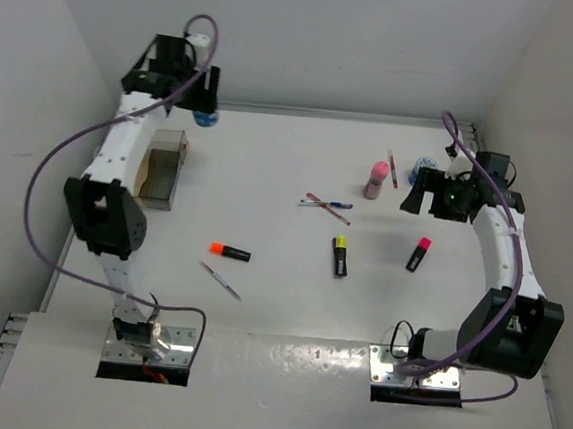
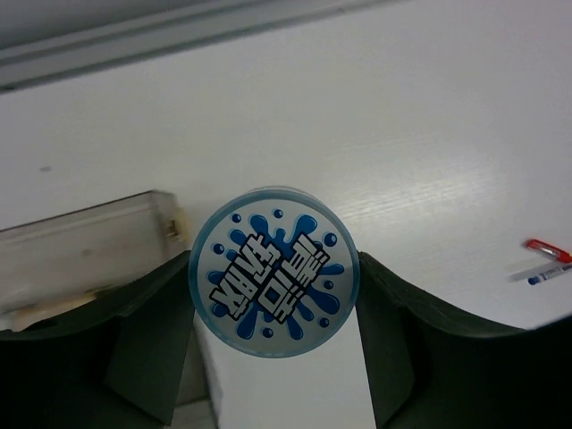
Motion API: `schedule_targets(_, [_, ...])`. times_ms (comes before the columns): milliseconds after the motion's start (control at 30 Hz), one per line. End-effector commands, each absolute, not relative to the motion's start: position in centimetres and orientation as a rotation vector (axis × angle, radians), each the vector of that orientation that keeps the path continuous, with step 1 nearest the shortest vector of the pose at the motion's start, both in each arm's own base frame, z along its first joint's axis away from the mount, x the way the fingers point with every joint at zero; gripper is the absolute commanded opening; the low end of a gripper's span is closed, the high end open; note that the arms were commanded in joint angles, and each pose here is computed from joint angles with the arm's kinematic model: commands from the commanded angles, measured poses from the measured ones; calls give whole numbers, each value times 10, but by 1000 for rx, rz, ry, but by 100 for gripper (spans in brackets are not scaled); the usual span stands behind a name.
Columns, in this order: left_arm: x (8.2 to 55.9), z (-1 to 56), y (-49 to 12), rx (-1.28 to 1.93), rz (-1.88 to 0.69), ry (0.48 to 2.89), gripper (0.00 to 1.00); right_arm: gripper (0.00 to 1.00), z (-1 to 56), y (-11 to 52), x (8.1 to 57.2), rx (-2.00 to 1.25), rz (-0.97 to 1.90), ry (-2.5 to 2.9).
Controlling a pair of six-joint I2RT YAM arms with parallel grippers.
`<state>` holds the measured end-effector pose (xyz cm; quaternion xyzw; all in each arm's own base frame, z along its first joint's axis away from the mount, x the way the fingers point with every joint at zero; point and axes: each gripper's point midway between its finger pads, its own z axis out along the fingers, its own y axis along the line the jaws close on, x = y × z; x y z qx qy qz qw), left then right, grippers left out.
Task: Sort the stationery into containers
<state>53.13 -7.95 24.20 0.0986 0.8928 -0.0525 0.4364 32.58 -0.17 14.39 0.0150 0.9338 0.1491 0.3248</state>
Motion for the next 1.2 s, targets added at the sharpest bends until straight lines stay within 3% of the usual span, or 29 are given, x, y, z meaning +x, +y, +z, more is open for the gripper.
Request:
schedule_targets(0, [487, 292, -22, 82, -82, 2176, 7, 98, 167, 8, 344, -37, 412, 2379])
schedule_targets(100, [458, 302, 28, -19, -5, 2174, 5, 98, 170, 15, 349, -66, 429, 2376])
schedule_targets(367, [388, 258, 124, -196, 151, 2240, 2, 98, 174, 36, 361, -143, 460, 2375])
schedule_targets(733, [371, 232, 198, -288, 304, 2230, 0, 99, 175, 45, 363, -192, 468, 2387])
schedule_targets(1167, [373, 186, 234, -295, 368, 2239, 0, 98, 173, 51, 362, -196, 481, 2400])
